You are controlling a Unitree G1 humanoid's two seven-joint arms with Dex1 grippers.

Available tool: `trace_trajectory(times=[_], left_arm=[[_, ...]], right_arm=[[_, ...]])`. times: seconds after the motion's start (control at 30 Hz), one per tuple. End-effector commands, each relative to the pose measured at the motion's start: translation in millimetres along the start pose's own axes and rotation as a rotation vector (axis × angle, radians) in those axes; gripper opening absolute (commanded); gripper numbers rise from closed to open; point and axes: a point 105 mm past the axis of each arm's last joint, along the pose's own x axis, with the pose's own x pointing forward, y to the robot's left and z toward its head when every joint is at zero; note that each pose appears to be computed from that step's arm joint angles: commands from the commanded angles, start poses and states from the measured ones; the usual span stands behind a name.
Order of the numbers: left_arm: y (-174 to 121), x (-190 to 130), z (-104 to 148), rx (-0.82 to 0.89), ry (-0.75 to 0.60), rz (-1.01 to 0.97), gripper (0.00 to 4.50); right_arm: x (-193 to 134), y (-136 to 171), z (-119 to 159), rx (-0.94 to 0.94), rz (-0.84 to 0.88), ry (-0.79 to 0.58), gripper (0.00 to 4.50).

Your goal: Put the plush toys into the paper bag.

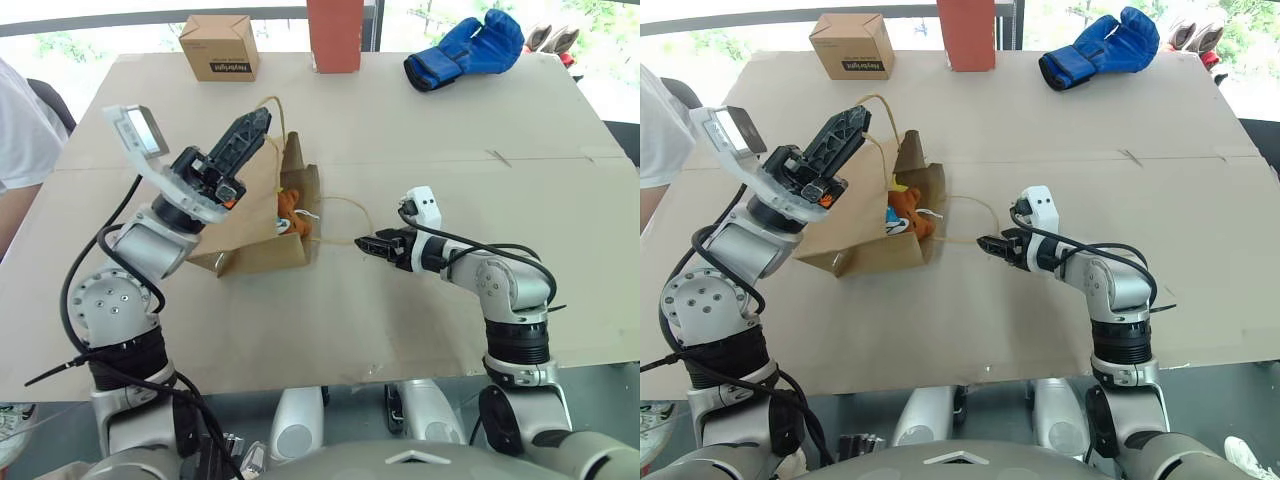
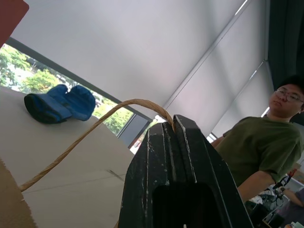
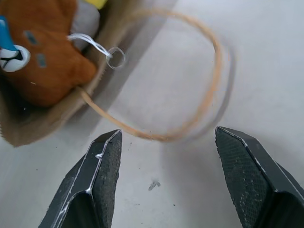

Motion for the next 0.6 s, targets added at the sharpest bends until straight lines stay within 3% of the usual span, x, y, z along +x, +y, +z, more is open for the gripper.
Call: trace_trajectory(times=[0.03, 0.17, 0.27, 0.43, 0.6], left_arm=[[-16, 0, 13, 0.042, -0.046, -0.046, 0.00], [-18, -2, 14, 0.046, -0.050, -0.040, 0.00], [-17, -4, 14, 0.048, -0.053, -0.033, 0.00], [-19, -2, 15, 0.050, -0.060, -0.038, 0.00], [-20, 4, 22, 0.057, -0.079, -0.057, 0.00]], right_arm=[[8, 5, 3, 0.021, 0.052, 0.011, 2.94], [12, 10, 8, 0.061, 0.102, -0.034, 2.94], [13, 11, 11, 0.057, 0.118, -0.045, 2.32], [11, 27, 29, 0.059, 0.233, -0.151, 0.02], [-13, 50, 77, 0.067, 0.382, -0.342, 0.02]])
